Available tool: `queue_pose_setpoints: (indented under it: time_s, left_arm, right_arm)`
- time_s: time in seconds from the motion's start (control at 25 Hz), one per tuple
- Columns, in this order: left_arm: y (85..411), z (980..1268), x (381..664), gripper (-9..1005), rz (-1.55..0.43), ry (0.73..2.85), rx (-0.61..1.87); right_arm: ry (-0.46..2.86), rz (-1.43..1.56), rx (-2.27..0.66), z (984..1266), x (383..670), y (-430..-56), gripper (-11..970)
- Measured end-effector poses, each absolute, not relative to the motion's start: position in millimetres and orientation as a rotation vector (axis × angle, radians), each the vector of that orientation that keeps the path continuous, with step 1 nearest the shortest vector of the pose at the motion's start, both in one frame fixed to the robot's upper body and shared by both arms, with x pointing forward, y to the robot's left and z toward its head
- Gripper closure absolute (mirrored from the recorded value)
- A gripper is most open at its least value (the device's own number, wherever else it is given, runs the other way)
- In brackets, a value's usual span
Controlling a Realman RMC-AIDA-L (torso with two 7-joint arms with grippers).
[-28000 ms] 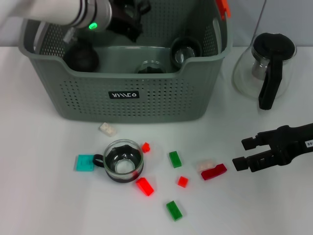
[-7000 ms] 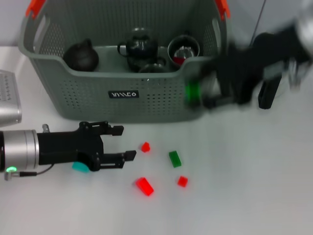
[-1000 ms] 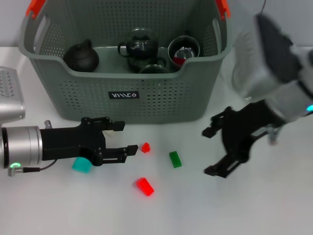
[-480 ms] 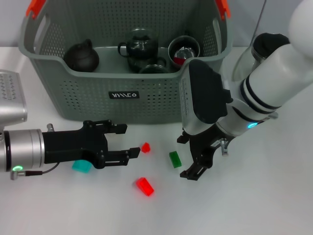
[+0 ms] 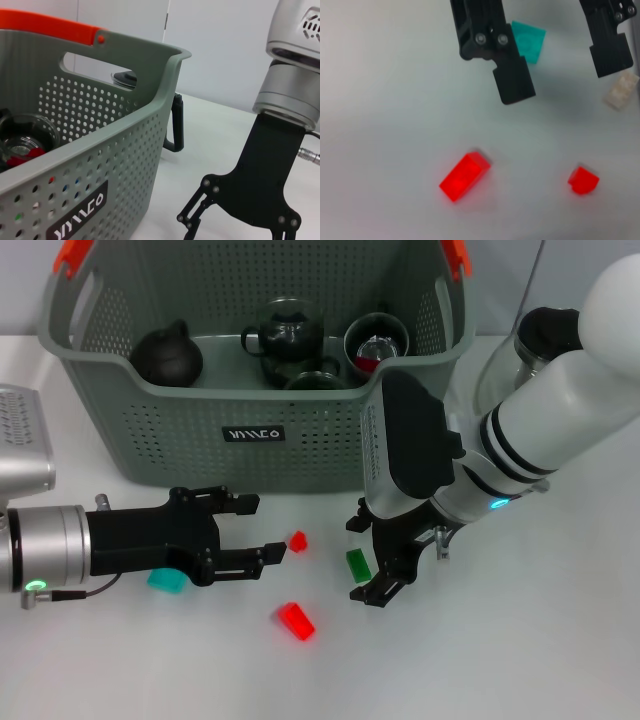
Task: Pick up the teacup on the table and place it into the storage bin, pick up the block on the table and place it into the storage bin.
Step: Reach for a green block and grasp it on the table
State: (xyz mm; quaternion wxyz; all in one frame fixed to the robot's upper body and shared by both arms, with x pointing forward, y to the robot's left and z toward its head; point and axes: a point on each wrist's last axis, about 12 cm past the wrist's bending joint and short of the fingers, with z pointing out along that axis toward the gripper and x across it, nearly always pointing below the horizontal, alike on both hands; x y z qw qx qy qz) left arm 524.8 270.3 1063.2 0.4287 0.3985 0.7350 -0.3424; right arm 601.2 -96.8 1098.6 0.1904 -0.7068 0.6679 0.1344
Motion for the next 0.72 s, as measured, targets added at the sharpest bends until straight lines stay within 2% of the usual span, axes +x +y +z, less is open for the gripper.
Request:
queue_pose_setpoints:
  time_s: [0.48,0.72]
  left_arm:
    - [271,1063,526,245,-0.844,1.839,0.991]
    - [271,1063,526,245,-0.843,1.84,0.991]
  right_arm:
    - [1.898,0.395,-1.924,1089,604,-102,27]
    - [1.9,0.399,-1.915,1087,603,-103,216]
